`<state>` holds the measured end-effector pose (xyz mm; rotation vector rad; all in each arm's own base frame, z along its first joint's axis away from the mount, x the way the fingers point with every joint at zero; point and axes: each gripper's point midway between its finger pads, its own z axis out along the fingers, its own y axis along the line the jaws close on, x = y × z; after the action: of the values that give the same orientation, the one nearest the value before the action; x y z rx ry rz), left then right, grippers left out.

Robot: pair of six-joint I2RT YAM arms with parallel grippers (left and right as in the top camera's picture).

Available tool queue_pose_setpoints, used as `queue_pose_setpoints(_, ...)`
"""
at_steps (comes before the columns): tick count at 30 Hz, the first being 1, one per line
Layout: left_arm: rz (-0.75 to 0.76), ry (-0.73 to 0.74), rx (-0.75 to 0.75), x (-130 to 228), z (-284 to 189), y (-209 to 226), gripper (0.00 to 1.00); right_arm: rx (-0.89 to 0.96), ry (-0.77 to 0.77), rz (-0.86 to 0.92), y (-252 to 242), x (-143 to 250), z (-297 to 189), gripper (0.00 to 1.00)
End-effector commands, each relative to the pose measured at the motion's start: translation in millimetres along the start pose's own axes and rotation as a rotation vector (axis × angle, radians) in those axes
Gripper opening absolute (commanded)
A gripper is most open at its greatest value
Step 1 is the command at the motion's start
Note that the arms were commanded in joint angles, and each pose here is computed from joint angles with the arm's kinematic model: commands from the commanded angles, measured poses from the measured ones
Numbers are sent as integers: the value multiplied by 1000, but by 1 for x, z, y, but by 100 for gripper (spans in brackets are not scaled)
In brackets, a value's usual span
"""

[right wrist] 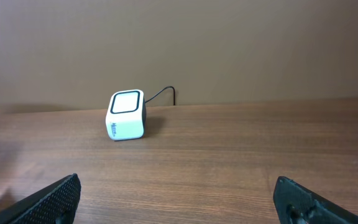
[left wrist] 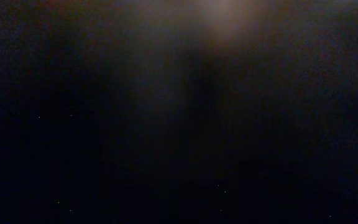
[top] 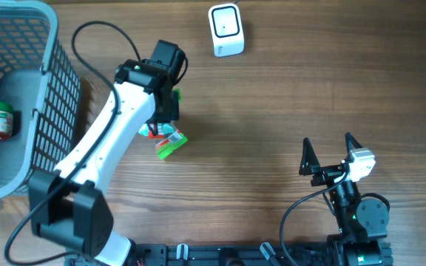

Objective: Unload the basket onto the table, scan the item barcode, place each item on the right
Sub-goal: 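Carry the items to the table centre and release them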

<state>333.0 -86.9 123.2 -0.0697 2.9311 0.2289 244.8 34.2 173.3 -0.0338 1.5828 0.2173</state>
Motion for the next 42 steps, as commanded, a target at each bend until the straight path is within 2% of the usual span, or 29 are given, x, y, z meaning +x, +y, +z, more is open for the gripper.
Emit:
queue_pose_setpoints(1,-1,56,67,8,12,-27,4,7,-9,15,-2,-2,0,100)
queue_pose_setpoints(9,55,84,96,29,53,-64,4,7,-9,15,-2,-2,0,100)
queue_pose_setpoints(11,62,88,137,31,54,-74,29,7,-9,15,-2,-2,0,100)
queue_pose_setpoints(13,63,93,172,32,53,-82,43,7,-9,15,-2,-2,0,99)
queue_pose_setpoints(14,62,98,188,33,52,-84,46,7,-9,15,-2,-2,0,100)
queue_pose_setpoints(15,62,102,199,33,52,-86,54,7,-9,15,-2,-2,0,100)
queue_pose_setpoints(16,62,103,201,33,52,-86,68,7,-9,15,-2,-2,0,100)
queue_pose_setpoints(21,62,105,199,34,52,-86,89,7,-9,15,-2,-2,0,100)
queue_pose_setpoints(26,63,106,199,34,52,-86,97,7,-9,15,-2,-2,0,100)
queue_pose_setpoints(32,61,88,208,29,46,-87,98,7,-9,15,-2,-2,0,100)
queue_pose_setpoints(37,46,-32,268,0,5,-89,98,7,-9,15,-2,-2,0,100)
queue_pose_setpoints(42,7,-188,291,-37,-53,-61,96,7,-9,15,-2,-2,0,100)
